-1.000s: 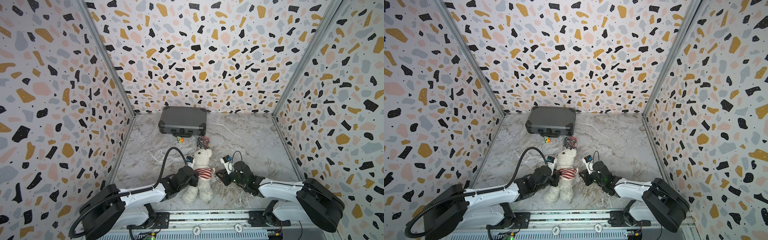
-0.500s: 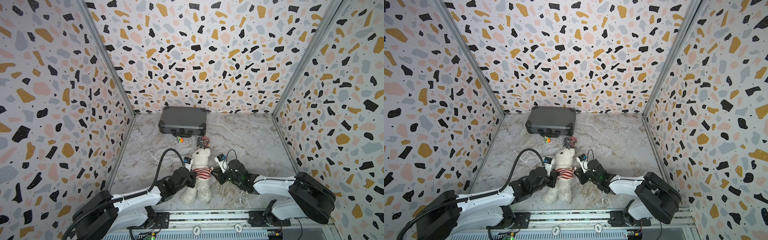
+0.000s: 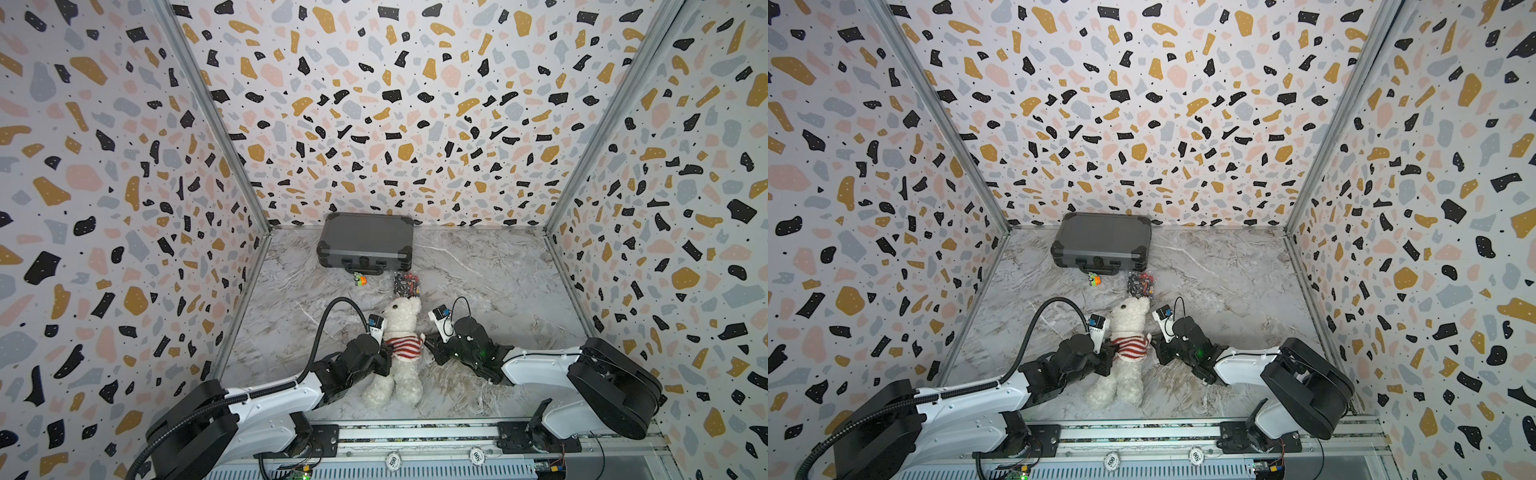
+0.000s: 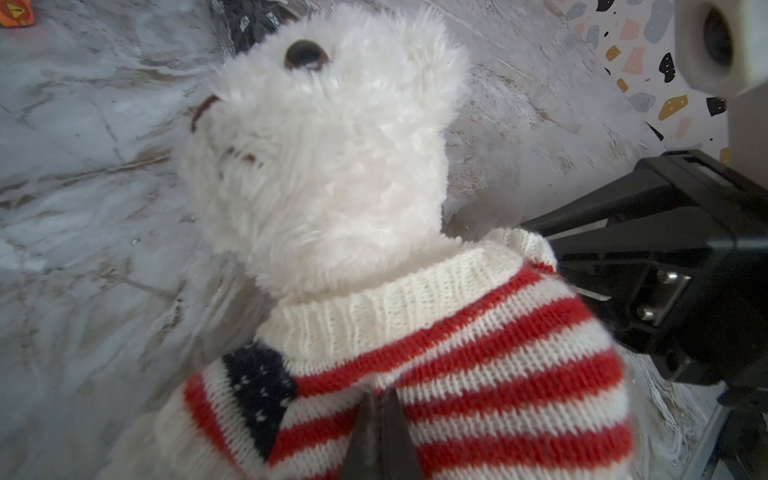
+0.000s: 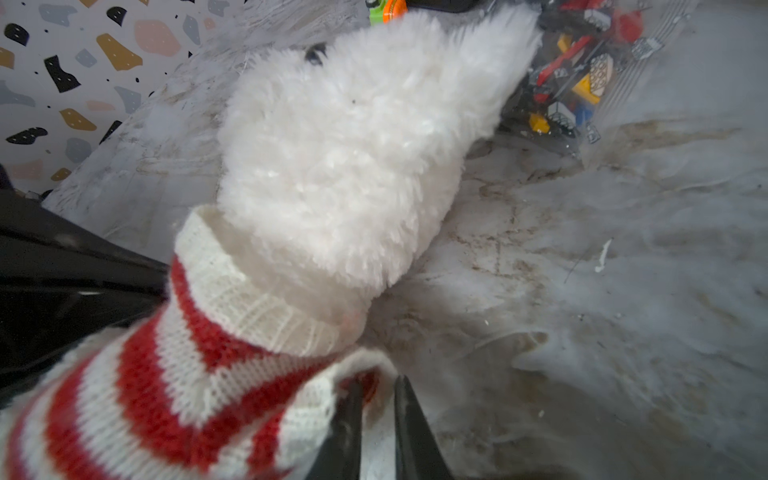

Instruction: Dress the teddy bear

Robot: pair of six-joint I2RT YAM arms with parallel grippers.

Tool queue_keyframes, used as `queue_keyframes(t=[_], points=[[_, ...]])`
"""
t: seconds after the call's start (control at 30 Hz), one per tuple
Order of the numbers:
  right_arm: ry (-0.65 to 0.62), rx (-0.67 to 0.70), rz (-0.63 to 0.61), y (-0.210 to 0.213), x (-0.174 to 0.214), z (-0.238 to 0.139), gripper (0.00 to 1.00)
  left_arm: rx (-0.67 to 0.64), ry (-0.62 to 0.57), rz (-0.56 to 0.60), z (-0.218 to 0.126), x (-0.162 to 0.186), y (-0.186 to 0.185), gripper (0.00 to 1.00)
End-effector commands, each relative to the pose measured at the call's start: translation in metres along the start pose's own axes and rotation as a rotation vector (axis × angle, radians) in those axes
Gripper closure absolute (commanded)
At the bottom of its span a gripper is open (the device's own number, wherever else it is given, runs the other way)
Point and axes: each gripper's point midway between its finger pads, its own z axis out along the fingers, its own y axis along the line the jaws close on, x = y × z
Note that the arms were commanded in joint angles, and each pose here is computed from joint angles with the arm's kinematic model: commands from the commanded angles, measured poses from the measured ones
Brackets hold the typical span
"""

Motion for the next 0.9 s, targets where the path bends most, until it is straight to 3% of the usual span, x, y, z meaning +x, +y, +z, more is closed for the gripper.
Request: queue_keyframes(t=[0.0, 0.53, 0.77, 0.87], points=[[-0.071, -0.062, -0.049, 0.021, -0.026, -0.002, 0.83, -0.048, 0.091, 0.026, 0.002, 0.027, 0.016, 1.0], [-0.137, -0.38, -0.201, 0.11, -0.024, -0.027, 0.75, -0.007, 0.072, 0.003, 0.002, 0.021, 0.013, 1.0], [-0.126, -0.327, -0.199, 0.102, -0.016, -0.019, 0.72, 0.009, 0.055, -0.015, -0.003, 0.019, 0.011, 1.0], [-0.13, -0.273, -0.205, 0.095, -0.017, -0.017, 0.72, 0.039, 0.031, -0.034, -0.011, 0.013, 0.006, 0.93]])
